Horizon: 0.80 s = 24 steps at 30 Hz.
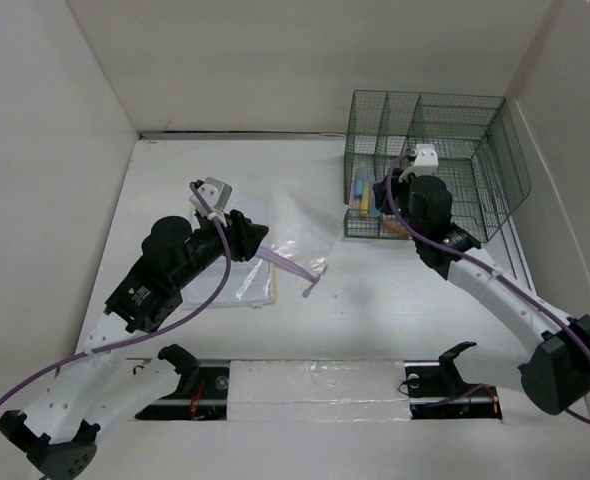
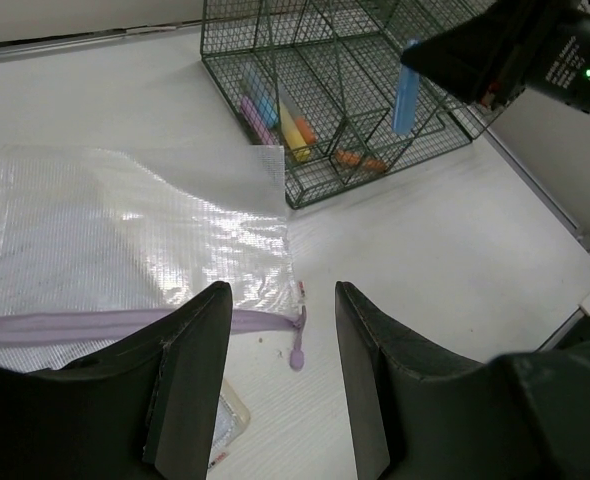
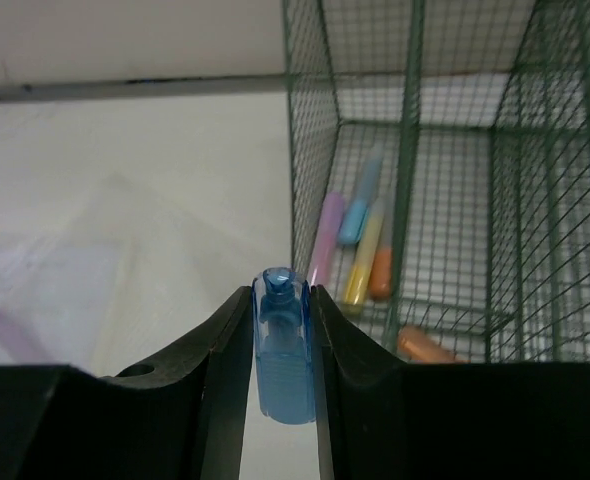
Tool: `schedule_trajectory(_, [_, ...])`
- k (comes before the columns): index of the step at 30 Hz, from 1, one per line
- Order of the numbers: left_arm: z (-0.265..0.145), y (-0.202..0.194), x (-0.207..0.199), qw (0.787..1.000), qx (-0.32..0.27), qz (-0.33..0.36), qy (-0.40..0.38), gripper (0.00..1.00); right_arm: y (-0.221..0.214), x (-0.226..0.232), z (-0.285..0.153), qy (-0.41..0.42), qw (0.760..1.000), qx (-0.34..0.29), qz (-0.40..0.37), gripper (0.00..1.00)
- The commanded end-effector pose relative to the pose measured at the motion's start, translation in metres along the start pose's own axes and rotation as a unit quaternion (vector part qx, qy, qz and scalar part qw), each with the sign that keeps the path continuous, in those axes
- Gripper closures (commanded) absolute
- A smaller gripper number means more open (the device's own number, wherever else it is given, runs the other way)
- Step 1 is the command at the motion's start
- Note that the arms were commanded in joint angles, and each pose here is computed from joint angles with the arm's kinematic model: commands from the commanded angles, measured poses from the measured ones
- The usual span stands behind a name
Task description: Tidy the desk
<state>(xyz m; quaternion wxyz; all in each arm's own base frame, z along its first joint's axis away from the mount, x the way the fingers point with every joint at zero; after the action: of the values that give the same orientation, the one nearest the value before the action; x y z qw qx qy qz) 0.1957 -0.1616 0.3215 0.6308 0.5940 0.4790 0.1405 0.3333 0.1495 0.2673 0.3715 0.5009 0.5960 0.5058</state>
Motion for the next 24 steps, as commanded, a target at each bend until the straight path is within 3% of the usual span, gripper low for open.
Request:
schedule_trajectory(1, [0.004, 0.004, 0.001, 1.000, -0.012, 0.005, 0.001, 0.58, 0.055, -0.025, 0.018, -0.086, 0.990, -0.114, -0.018, 0.76])
schedule_trajectory(2, [0.004, 0.003, 0.002, 1.000, -0.012, 0.006, 0.004, 0.58, 0.062, -0.028, 0.023, -0.093, 0.985, -0.141, -0.015, 0.76])
schedule_trajectory(9, [0.007, 0.001, 0.005, 1.000, -0.007, 0.005, 0.012, 0.58, 0.049, -0.050, 0.034, -0.156, 0.975, -0.157, -0.028, 0.77])
schedule_trajectory(24, [0.011, -0.002, 0.006, 1.000, 0.002, 0.006, 0.014, 0.58, -0.029, -0.059, 0.060, -0.182, 0.980, -0.072, -0.043, 0.77])
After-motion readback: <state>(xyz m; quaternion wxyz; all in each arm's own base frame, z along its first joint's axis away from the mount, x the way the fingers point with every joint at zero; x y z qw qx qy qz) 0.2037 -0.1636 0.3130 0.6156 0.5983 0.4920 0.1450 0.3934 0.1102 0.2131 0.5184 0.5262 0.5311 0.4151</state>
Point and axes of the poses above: each gripper's point midway between its finger pads, its own z axis out along the fingers, its own x axis along the line the jaws close on, y = z × x, the point moved 4 cm from there along -z, back along the fingers, and after that the axes turned 10 degrees about -z, right-handed, at the moved point
